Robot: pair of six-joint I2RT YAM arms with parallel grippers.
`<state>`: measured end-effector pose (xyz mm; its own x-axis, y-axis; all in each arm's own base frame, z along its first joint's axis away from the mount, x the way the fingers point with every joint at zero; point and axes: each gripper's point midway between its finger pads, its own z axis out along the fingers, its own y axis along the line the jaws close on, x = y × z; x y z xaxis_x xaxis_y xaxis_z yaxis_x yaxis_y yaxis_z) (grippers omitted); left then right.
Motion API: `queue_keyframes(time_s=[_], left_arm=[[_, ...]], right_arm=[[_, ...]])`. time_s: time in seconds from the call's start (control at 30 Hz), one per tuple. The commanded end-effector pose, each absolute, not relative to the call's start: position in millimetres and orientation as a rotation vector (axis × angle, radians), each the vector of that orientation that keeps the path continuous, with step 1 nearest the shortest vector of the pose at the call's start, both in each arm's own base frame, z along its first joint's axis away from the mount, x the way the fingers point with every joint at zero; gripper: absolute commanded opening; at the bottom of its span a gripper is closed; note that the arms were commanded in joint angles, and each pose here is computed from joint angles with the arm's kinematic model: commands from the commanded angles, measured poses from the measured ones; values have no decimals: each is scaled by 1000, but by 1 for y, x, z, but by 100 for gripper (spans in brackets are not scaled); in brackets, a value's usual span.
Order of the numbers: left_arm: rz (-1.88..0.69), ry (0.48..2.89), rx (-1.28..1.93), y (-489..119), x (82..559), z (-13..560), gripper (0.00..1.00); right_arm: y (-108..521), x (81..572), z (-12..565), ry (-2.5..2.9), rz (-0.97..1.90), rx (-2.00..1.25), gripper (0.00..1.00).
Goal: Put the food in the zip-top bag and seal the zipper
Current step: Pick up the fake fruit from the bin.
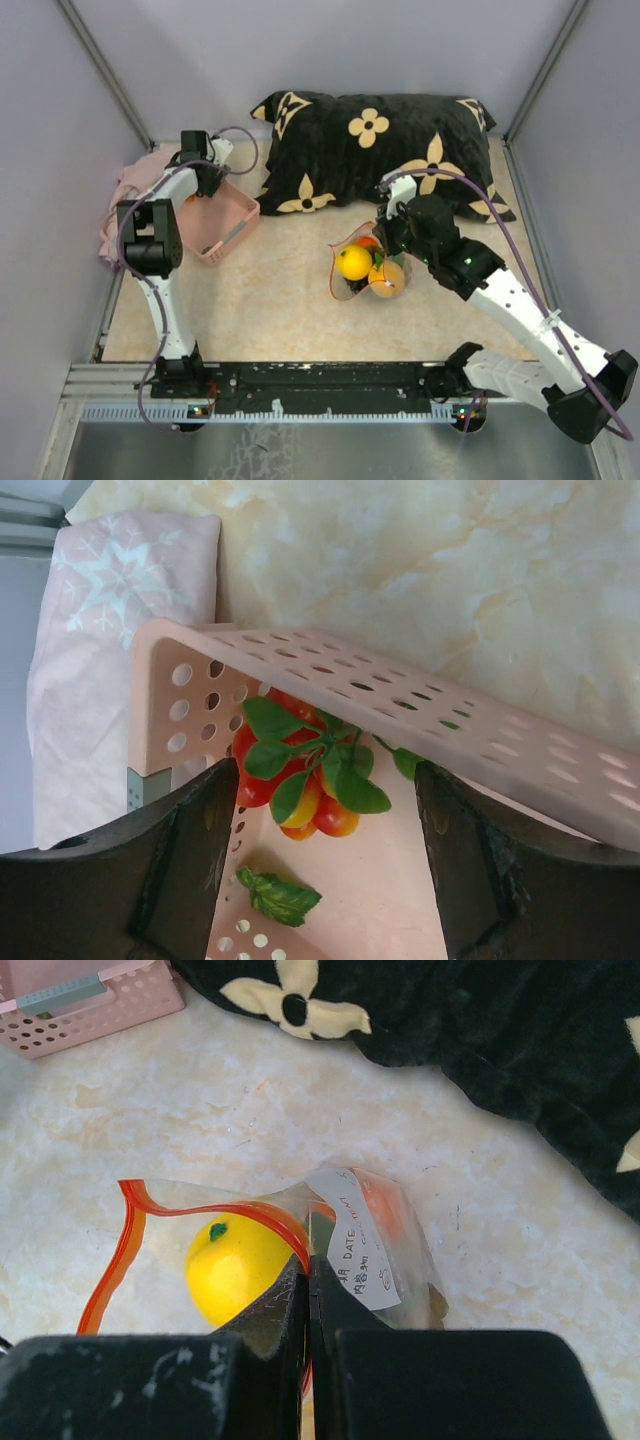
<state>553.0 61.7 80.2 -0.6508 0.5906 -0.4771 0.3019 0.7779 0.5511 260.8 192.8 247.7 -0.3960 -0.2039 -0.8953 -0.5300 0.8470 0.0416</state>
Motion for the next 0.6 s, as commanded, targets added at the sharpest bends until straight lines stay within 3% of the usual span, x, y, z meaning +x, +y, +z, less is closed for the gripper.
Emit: queue_keyframes(time_s=[0.0,0.2,0.57], left_arm=[[604,2255,717,59,572,87,77],[643,2298,766,62,570,66,69],[561,2290,697,42,561,90,22]], right_arm=[[197,269,280,1897,408,-533,0],[197,271,282,1897,399,-536,0],[196,270,287,1872,414,-515,0]])
